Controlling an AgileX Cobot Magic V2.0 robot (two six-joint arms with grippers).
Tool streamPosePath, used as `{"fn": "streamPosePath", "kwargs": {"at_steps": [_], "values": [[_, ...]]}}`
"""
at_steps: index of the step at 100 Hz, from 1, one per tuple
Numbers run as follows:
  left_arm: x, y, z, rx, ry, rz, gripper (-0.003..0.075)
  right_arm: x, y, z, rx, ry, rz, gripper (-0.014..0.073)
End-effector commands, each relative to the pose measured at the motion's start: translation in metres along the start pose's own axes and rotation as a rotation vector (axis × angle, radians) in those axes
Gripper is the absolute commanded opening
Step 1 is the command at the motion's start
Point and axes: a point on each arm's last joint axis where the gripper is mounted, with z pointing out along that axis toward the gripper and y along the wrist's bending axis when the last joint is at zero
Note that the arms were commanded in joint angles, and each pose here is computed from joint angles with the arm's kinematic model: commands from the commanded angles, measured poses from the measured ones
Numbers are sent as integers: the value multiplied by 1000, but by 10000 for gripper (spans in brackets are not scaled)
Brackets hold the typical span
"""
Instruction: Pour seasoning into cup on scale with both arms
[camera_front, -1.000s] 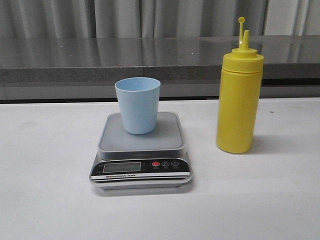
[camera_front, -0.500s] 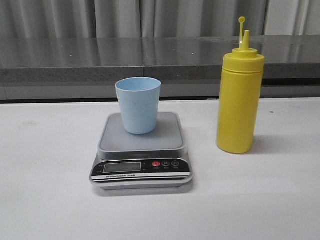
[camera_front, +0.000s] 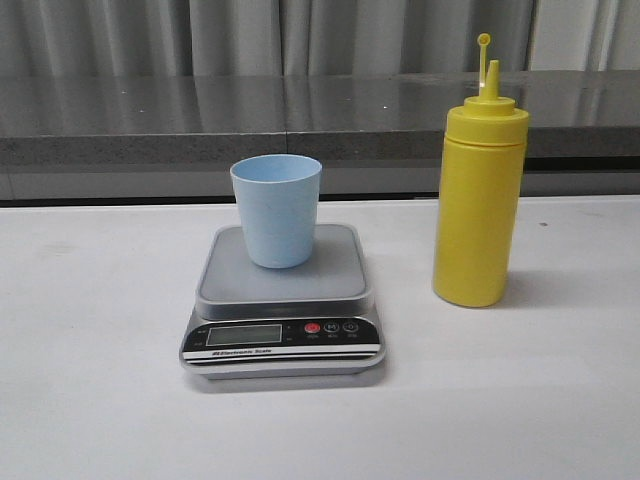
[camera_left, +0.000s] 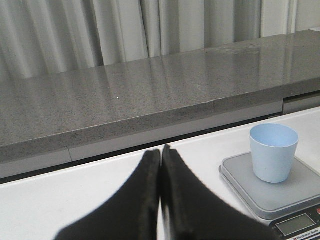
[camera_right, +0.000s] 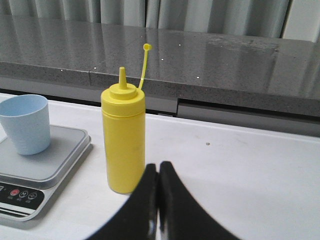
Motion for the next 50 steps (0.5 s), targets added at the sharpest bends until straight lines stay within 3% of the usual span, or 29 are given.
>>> {"fn": "streamPosePath", "kwargs": {"at_steps": [1, 33, 50], "values": [[-16, 1, -1, -11, -97, -3, -18, -16, 0, -1, 6, -103, -19, -68], [-16, 1, -1, -11, -97, -3, -18, -11, -1, 0, 11, -78, -45, -68], [-16, 1, -1, -11, -97, -3, -18, -7, -5, 0, 68, -42, -76, -68]]}}
